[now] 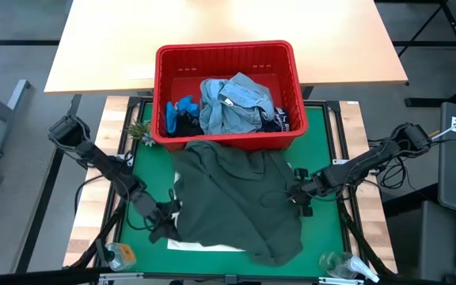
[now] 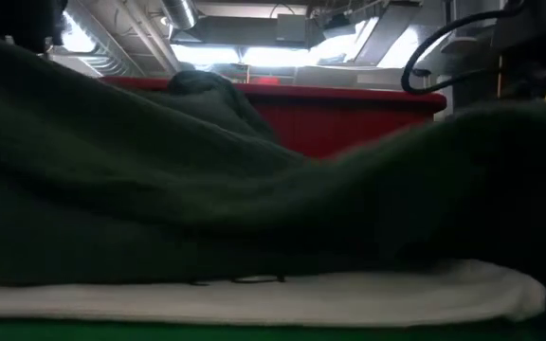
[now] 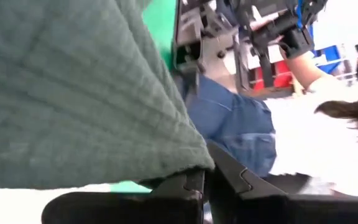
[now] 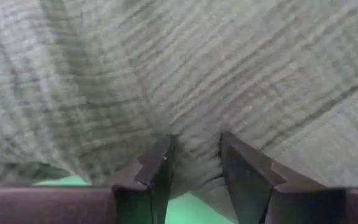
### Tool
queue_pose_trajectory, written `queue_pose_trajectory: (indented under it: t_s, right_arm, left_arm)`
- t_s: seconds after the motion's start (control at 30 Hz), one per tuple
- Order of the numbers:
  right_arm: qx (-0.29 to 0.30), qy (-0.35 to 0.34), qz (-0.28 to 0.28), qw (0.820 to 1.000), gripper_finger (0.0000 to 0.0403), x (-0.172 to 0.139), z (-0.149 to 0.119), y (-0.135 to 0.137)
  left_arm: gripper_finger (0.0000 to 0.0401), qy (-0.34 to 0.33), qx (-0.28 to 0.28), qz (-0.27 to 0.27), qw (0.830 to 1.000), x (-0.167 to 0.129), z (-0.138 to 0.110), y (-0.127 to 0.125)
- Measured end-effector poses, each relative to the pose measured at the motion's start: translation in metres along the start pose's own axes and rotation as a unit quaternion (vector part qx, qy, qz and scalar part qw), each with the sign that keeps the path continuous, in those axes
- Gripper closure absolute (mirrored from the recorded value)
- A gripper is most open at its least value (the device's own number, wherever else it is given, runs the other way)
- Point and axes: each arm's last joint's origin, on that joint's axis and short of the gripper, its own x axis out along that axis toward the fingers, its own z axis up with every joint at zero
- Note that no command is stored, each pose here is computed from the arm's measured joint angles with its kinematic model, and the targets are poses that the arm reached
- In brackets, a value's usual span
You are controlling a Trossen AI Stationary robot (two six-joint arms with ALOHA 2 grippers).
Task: Fold Laundry from Bin
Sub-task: Fold the green t-shirt
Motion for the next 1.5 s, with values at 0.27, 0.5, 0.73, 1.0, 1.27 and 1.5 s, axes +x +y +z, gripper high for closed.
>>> queue_pose_trajectory:
  t_s: [0.27,0.5,0.73,1.0,1.27,1.5]
  right_arm:
    - [0.035,0.126,-0.041,0.991,0.0265,-0.02,-0.006,-0.002]
    - [0.057,0.181,-0.021,0.982,0.0265,-0.026,-0.012,-0.001]
    - [0.055,0.188,-0.024,0.98,0.0265,-0.026,-0.013,-0.002]
    - [0.042,0.187,-0.022,0.981,0.0265,-0.027,-0.013,-0.002]
    - [0.029,0.187,-0.018,0.982,0.0265,-0.027,-0.013,-0.002]
    - [0.029,0.187,-0.017,0.982,0.0265,-0.028,-0.013,-0.002]
  left_arm:
    - [0.0401,0.078,-0.084,-0.044,0.992,0.003,-0.012,-0.023]
    - [0.0401,0.116,-0.154,-0.03,0.981,0.006,-0.022,-0.037]
    - [0.0401,0.117,-0.199,0.046,0.972,0.005,-0.033,-0.027]
    - [0.035,0.079,-0.194,0.059,0.976,0.005,-0.031,-0.024]
    - [0.029,0.077,-0.181,0.085,0.977,0.004,-0.032,-0.019]
    - [0.0281,0.083,-0.191,0.147,0.967,0.001,-0.036,-0.008]
